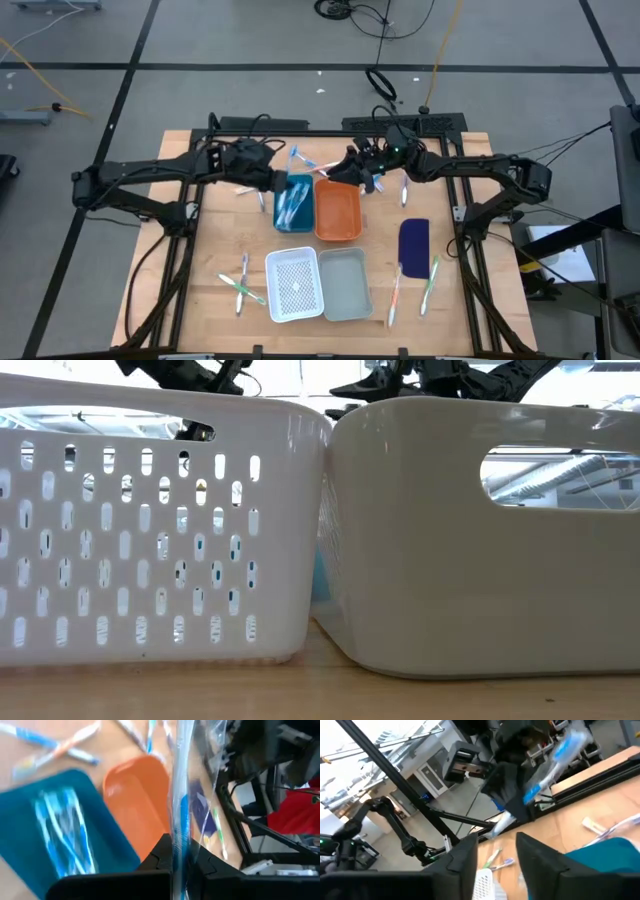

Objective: Pick & Place Toothbrushes
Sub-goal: Put the blue toothbrush into the blue bin

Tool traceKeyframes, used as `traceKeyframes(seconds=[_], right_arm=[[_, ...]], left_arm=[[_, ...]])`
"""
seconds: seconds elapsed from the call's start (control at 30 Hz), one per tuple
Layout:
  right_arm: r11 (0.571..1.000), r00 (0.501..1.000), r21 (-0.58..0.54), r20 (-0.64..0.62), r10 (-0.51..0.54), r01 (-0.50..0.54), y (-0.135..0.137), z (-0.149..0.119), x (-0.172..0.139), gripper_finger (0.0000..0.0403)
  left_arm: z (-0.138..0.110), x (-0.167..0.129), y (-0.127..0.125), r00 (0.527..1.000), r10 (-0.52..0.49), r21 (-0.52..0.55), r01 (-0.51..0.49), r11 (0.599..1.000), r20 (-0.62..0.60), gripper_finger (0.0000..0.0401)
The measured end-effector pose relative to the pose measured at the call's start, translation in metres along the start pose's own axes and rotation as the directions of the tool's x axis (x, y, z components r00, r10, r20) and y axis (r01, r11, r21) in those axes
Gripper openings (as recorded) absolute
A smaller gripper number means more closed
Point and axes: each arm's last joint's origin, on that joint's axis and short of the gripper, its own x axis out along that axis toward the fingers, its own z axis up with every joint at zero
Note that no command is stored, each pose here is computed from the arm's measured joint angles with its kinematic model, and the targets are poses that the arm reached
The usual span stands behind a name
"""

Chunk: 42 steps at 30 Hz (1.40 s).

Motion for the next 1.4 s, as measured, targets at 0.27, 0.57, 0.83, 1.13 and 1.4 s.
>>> traceKeyframes(seconds=[0.27, 0.57, 0.83, 1.13, 1.4], right_arm=[[0.996, 0.999, -0.088, 0.029, -0.025, 0.028, 0.005, -0.003, -0.013, 0.0008], [0.993, 0.992, -0.097, 0.109, -0.057, 0.068, 0.023, -0.011, -0.043, 0.0002], [0.988, 0.982, -0.093, 0.156, -0.107, 0.123, 0.033, -0.026, -0.065, 0.0001], [0.987, 0.977, -0.053, 0.160, -0.144, 0.154, 0.034, -0.043, -0.077, 0.0001], [0.988, 0.976, -0.068, 0.177, -0.125, 0.138, 0.036, -0.043, -0.079, 0.0001]], left_arm=[[-0.001, 0.014, 0.016, 0.977, 0.014, -0.155, -0.048, 0.987, -0.211, 0.0007], [0.001, 0.035, 0.032, 0.900, -0.061, -0.284, -0.071, 0.956, -0.432, 0.0007], [-0.001, 0.060, 0.048, 0.813, -0.105, -0.389, -0.157, 0.908, -0.573, 0.0006], [0.006, 0.081, 0.074, 0.784, -0.093, -0.450, -0.251, 0.857, -0.613, 0.0007], [0.011, 0.092, 0.093, 0.782, -0.054, -0.476, -0.322, 0.819, -0.621, 0.0006]])
